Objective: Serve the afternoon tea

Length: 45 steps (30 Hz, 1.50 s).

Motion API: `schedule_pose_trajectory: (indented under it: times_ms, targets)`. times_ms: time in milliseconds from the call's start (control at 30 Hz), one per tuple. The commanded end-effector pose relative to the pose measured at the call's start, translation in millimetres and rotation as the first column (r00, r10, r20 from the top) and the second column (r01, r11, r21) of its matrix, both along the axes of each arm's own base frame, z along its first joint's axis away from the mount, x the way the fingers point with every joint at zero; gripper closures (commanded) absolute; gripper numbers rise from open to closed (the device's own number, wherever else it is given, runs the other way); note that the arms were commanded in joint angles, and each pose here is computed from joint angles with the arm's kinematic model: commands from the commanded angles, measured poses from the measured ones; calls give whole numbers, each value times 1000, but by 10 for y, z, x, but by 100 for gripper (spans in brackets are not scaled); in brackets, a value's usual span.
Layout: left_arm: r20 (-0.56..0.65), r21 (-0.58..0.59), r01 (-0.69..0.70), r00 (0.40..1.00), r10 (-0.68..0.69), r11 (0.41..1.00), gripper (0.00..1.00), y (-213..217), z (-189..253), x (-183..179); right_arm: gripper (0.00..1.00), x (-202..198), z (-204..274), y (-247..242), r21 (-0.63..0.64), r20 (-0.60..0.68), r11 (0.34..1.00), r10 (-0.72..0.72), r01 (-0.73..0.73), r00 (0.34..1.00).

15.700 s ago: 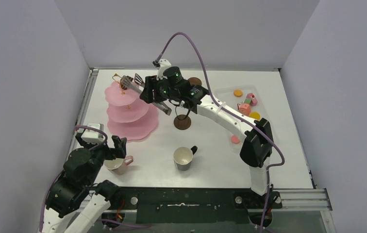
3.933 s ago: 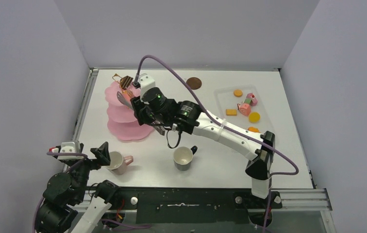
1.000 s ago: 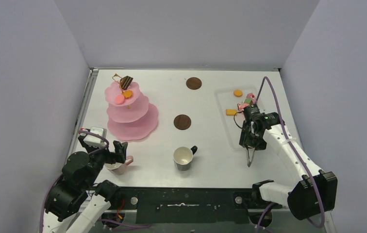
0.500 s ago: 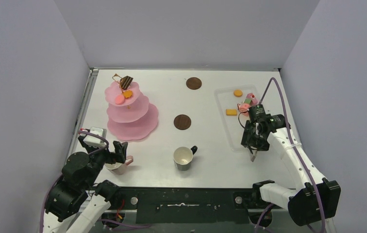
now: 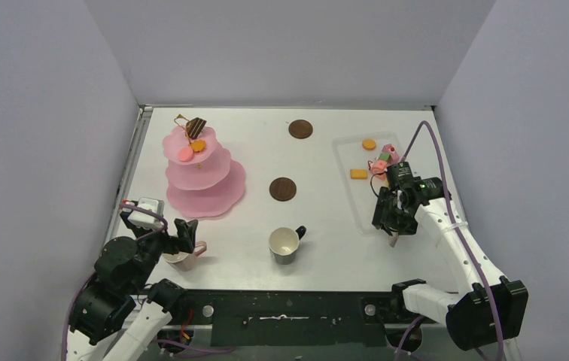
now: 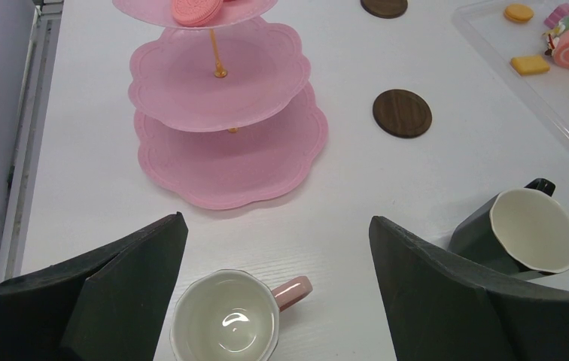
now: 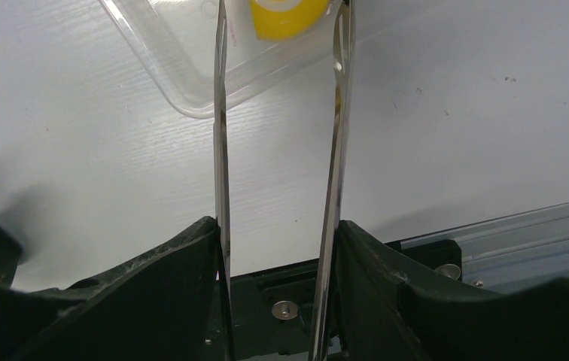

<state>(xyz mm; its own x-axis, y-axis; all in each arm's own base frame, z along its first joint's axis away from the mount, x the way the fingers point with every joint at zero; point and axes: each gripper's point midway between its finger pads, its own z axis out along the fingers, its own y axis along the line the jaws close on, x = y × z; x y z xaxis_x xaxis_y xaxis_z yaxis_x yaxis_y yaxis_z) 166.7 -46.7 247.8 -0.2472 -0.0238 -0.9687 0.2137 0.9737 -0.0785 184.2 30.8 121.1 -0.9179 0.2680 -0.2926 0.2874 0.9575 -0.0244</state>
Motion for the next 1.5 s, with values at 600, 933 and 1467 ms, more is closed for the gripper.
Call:
schedule_pose_trajectory:
  times_ms: [600, 933, 1467]
  targets:
    - [75, -25, 9, 997, -7, 1000, 10, -27, 188, 45, 60, 182, 426, -20, -17, 145, 998, 57, -55, 988]
    - [103, -30, -53, 993, 56, 998, 10, 110, 237, 17, 61, 361, 850, 246, 37, 295, 989, 124, -142, 947]
    - [170, -86, -214, 959, 226, 973, 11, 475, 340, -106, 60, 796, 1744, 1947, 64, 601, 857, 376, -511, 705]
